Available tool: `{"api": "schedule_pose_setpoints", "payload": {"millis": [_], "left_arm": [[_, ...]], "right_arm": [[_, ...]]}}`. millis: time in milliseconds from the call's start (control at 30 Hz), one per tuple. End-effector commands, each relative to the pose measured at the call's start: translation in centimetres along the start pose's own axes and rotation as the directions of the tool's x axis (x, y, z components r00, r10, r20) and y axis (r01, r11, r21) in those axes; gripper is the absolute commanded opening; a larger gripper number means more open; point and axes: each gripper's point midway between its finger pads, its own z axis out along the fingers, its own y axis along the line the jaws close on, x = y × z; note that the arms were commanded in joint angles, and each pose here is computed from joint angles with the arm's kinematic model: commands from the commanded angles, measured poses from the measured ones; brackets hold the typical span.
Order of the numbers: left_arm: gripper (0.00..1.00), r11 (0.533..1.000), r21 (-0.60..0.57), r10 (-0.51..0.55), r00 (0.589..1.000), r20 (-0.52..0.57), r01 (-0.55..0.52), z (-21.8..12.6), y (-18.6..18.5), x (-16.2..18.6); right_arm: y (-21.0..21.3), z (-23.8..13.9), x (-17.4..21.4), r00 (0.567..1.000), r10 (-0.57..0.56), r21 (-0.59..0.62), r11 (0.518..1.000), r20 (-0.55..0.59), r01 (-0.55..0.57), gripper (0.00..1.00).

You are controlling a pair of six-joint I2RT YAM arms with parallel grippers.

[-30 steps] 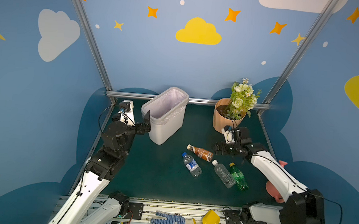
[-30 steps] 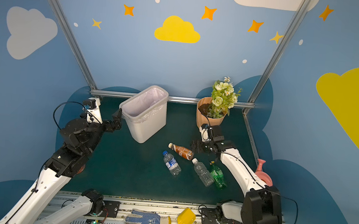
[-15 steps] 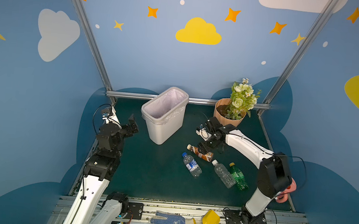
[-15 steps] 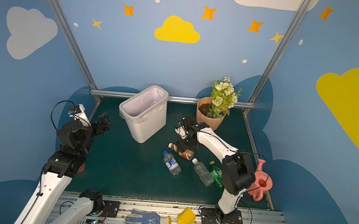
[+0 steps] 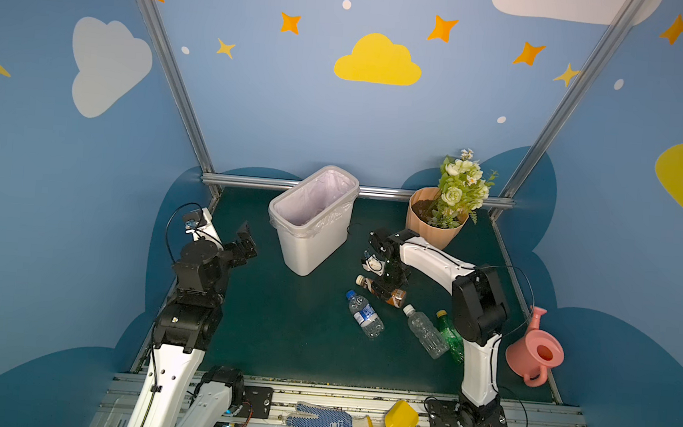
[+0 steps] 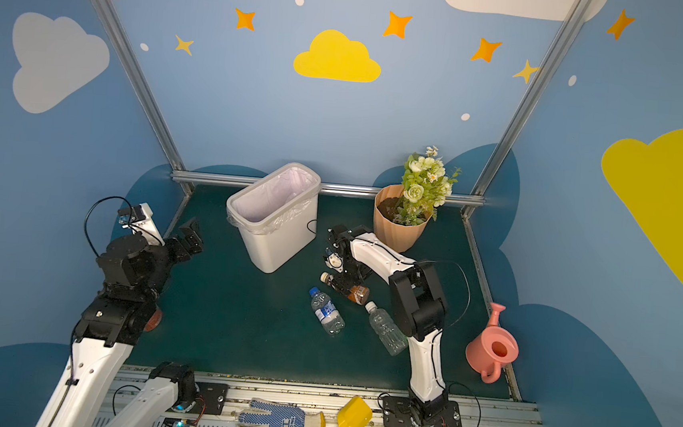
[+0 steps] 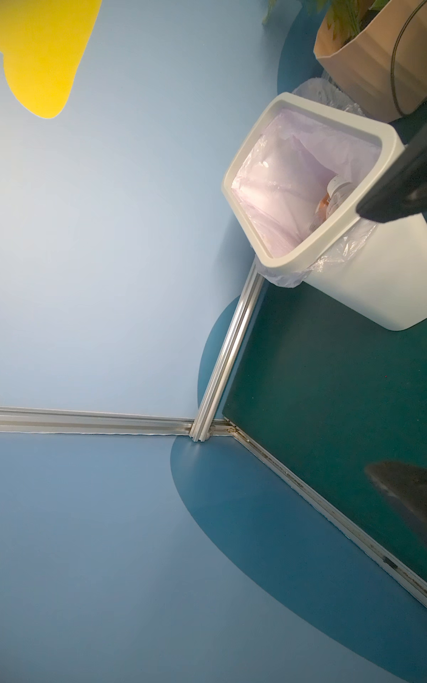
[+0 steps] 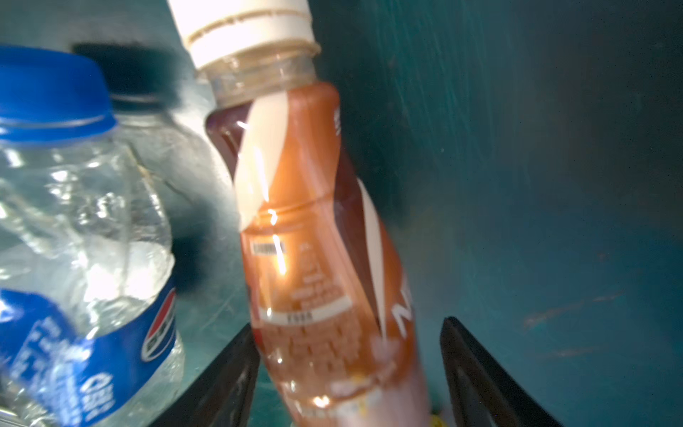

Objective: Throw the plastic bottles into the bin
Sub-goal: 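Close the right gripper on the brown Nescafe bottle and lift it, then carry the brown bottle over the white bin and open the right gripper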

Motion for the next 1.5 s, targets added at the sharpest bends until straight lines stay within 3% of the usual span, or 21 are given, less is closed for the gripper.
{"api": "schedule_pose_setpoints", "payload": {"millis": [0,133,300,367,600,767,867,967,1000,1067,1133,1200,1233,1367,1467], "left_arm": [[1.00,1.000,-0.001,0.021,0.999,-0.026,-0.021,0.2,0.2,0.7],[1.00,1.000,-0.002,0.024,0.999,-0.025,-0.024,0.3,0.2,0.7],[1.00,1.000,-0.005,0.023,0.999,-0.030,-0.023,0.5,0.2,0.6],[1.00,1.000,-0.003,0.021,0.999,-0.033,-0.021,0.6,0.2,0.7],[1.00,1.000,-0.012,0.005,1.000,-0.028,-0.005,0.6,0.4,0.7],[1.00,1.000,-0.016,-0.006,1.000,-0.030,0.006,0.7,0.5,1.0],[1.00,1.000,-0.021,-0.012,1.000,-0.029,0.011,0.7,0.7,1.1],[1.00,1.000,-0.026,-0.016,1.000,-0.026,0.016,0.7,0.8,1.2],[1.00,0.999,-0.027,-0.018,1.000,-0.024,0.017,0.7,0.9,1.2],[1.00,0.999,-0.031,-0.024,0.999,-0.026,0.023,0.8,0.9,1.4],[1.00,0.999,-0.038,-0.032,0.999,-0.033,0.030,1.0,1.1,1.8],[1.00,0.998,-0.049,-0.040,0.998,-0.041,0.038,1.2,1.3,2.1],[1.00,0.998,-0.052,-0.046,0.998,-0.049,0.044,1.4,1.3,2.4],[1.00,0.996,-0.054,-0.070,0.995,-0.077,0.066,1.6,1.4,3.5],[1.00,0.995,-0.058,-0.088,0.992,-0.093,0.083,1.7,1.6,4.3]], "right_arm": [[0.4,0.5,0.5,0.997,-0.053,-0.010,0.999,-0.057,0.052,0.73],[0.5,1.3,0.5,0.995,-0.061,-0.020,0.998,-0.078,0.059,0.70],[0.5,1.1,0.0,0.996,-0.060,-0.021,0.998,-0.060,0.059,0.54],[0.6,0.6,-0.2,0.998,-0.056,-0.028,0.998,-0.041,0.054,0.53],[-0.3,-5.0,-2.4,0.982,0.031,-0.017,0.999,0.184,-0.029,0.49],[-1.4,-11.9,-4.0,0.902,0.069,-0.002,0.997,0.427,-0.075,0.48],[-2.0,-16.7,-4.7,0.803,0.096,-0.010,0.994,0.588,-0.112,0.48],[-2.9,-22.5,-5.2,0.644,0.115,-0.007,0.986,0.757,-0.168,0.48],[-3.2,-24.7,-5.3,0.571,0.111,-0.003,0.982,0.814,-0.187,0.47],[-3.4,-29.8,-6.0,0.374,0.076,0.001,0.979,0.924,-0.203,0.49],[-3.1,-35.3,-6.3,0.147,0.053,-0.025,0.981,0.988,-0.192,0.51],[-2.5,-40.0,-6.8,-0.025,0.026,-0.029,0.988,0.999,-0.152,0.53],[-2.1,-42.3,-7.1,-0.090,0.015,-0.026,0.991,0.996,-0.129,0.53],[-0.7,-49.1,-8.9,-0.253,0.002,-0.013,0.999,0.967,-0.043,0.55],[0.4,-51.3,-11.2,-0.305,0.013,-0.005,1.000,0.952,0.029,0.56]]}}
